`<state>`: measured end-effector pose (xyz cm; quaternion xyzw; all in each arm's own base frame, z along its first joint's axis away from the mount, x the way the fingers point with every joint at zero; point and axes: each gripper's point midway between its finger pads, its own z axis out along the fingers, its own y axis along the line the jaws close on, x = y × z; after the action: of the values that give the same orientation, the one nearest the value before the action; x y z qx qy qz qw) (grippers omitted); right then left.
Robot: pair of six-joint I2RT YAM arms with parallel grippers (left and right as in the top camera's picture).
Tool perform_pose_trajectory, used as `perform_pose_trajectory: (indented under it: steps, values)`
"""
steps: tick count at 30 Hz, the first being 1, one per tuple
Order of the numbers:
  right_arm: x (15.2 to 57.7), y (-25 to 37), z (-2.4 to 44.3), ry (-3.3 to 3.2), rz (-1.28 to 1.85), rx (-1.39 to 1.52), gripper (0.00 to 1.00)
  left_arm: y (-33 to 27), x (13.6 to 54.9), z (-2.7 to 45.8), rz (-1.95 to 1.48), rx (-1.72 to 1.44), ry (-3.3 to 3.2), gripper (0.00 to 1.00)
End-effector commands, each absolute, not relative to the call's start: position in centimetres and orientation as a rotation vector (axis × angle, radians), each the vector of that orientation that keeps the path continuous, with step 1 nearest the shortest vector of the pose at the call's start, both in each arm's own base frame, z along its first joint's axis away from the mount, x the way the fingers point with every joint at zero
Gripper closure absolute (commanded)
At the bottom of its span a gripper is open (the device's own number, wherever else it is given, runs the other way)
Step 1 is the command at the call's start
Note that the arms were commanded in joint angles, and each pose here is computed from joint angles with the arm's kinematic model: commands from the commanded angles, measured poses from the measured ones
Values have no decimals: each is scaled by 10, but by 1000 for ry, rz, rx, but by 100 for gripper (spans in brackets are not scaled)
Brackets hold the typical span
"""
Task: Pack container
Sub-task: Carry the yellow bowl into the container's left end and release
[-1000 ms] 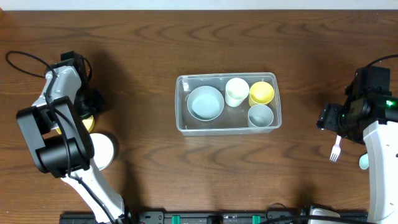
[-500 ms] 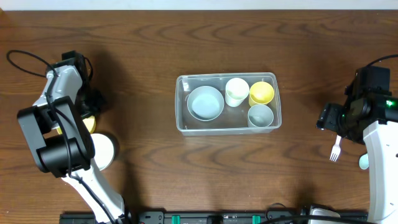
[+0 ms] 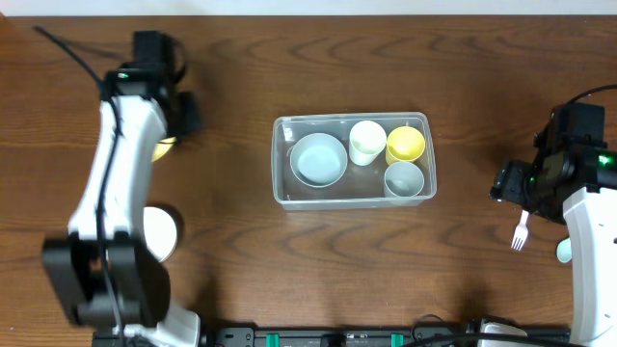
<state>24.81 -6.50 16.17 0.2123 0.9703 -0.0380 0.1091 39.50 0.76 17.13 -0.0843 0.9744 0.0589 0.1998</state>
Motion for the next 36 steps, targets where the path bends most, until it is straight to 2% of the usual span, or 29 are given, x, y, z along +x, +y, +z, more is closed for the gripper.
perform_pose_trajectory:
  steps: [1, 6, 12, 19, 27, 36]
  values:
    - [248, -65, 163, 2852, -104, 611, 19, -50, 388, 215, 146, 171, 2614, 94]
    - [246, -65, 163, 2859, -104, 613, 20, -148, 361, 232, 110, 740, 2453, 94]
    - [246, -65, 163, 2859, -104, 612, 19, -226, 329, 209, 99, 1189, 2328, 94]
    - [246, -65, 163, 2859, -104, 612, 19, -255, 317, 158, -10, 1343, 2408, 94]
    - [246, -65, 163, 2859, -104, 612, 19, -261, 318, 107, -16, 1437, 2502, 94]
    - [246, -65, 163, 2859, -104, 612, 19, -265, 321, 93, -78, 1430, 2531, 94]
